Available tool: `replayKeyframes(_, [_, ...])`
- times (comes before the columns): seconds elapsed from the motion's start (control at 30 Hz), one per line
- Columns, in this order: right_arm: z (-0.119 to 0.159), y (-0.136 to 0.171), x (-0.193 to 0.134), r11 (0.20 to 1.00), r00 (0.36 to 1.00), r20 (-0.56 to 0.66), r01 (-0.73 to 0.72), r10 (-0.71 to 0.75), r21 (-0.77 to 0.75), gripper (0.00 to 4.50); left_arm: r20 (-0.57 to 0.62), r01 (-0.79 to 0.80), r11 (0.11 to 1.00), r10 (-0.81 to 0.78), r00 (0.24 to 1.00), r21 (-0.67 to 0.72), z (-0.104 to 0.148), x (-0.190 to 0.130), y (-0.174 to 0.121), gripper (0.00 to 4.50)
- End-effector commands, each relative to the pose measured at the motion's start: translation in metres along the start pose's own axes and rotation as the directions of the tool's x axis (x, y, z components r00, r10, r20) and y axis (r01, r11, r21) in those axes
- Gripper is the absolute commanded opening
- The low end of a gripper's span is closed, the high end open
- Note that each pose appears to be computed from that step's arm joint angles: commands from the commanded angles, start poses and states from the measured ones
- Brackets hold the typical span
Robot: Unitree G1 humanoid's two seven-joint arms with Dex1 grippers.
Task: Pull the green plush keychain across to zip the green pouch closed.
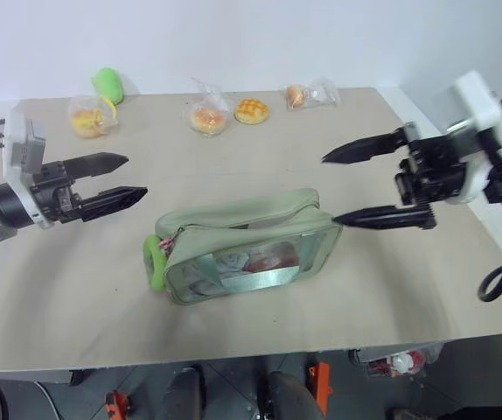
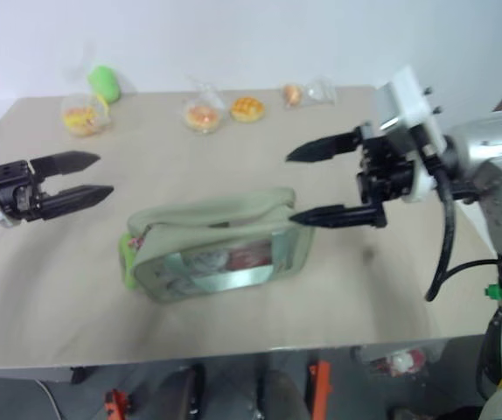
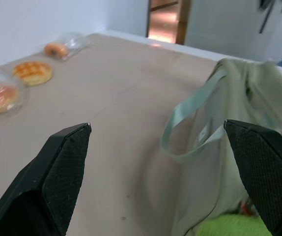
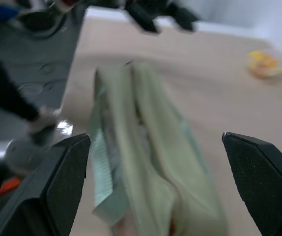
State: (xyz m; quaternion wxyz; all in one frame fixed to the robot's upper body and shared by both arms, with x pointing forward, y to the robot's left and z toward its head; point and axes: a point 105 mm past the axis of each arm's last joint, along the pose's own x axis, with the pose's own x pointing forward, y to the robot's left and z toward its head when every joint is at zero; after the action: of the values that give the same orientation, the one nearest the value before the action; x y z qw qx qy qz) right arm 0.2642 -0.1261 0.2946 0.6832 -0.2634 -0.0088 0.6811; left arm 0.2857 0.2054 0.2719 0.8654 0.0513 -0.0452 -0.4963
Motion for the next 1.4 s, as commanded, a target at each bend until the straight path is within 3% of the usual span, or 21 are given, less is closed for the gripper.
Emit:
replayKeyframes(0.03, [0.0,0.002,0.012,0.996,0.997,-0.033,-0.067,0.065,-0.058,4.46,0.008,0.055,0.997,-0.056,0.998,0.062,0.015,0.007,-0.013,4.5])
replayKeyframes(0.2, [-0.018,0.007,0.037,0.987,0.987,-0.066,-0.149,0.145,-0.059,4.46,0.003,0.07,0.996,-0.07,0.998,0.062,0.011,0.012,-0.017,4.5])
replayKeyframes(0.43, [-0.026,0.01,0.047,0.984,0.982,-0.086,-0.174,0.169,-0.048,4.46,-0.001,0.043,0.998,-0.043,0.999,0.043,0.003,0.013,-0.012,4.5])
replayKeyframes(0.47, [-0.027,0.009,0.048,0.984,0.982,-0.087,-0.171,0.167,-0.049,3.93,-0.002,0.039,0.998,-0.038,0.999,0.042,0.002,0.012,-0.011,4.5])
replayKeyframes(0.6, [-0.029,0.006,0.05,0.986,0.983,-0.095,-0.161,0.156,-0.052,2.77,-0.005,0.013,1.0,-0.013,1.0,0.026,-0.002,0.01,-0.006,4.5])
replayKeyframes(0.67, [-0.031,0.004,0.051,0.987,0.983,-0.102,-0.156,0.15,-0.05,1.72,-0.004,0.007,1.0,-0.007,1.0,0.025,-0.002,0.01,-0.005,4.5])
replayKeyframes(0.7, [-0.032,0.003,0.052,0.987,0.984,-0.105,-0.152,0.146,-0.048,1.72,-0.003,0.0,1.0,0.0,1.0,0.026,-0.002,0.009,-0.004,4.5])
replayKeyframes(0.8, [-0.037,0.001,0.053,0.989,0.983,-0.124,-0.14,0.133,-0.049,0.66,-0.001,-0.008,1.0,0.008,1.0,0.026,-0.001,0.008,-0.003,4.5])
replayKeyframes(0.83, [-0.038,0.001,0.053,0.989,0.983,-0.129,-0.139,0.131,-0.05,0.51,0.001,-0.005,1.0,0.005,1.0,0.027,0.0,0.007,-0.004,4.5])
replayKeyframes(0.87, [-0.038,0.002,0.053,0.989,0.982,-0.133,-0.141,0.134,-0.05,0.04,0.003,-0.002,1.0,0.002,1.0,0.03,0.001,0.007,-0.005,4.5])
replayKeyframes(1.4, [-0.051,-0.014,0.039,0.994,0.967,-0.249,-0.077,0.055,-0.079,0.04,0.006,0.257,0.964,-0.258,0.966,0.061,0.033,0.017,-0.053,4.5])
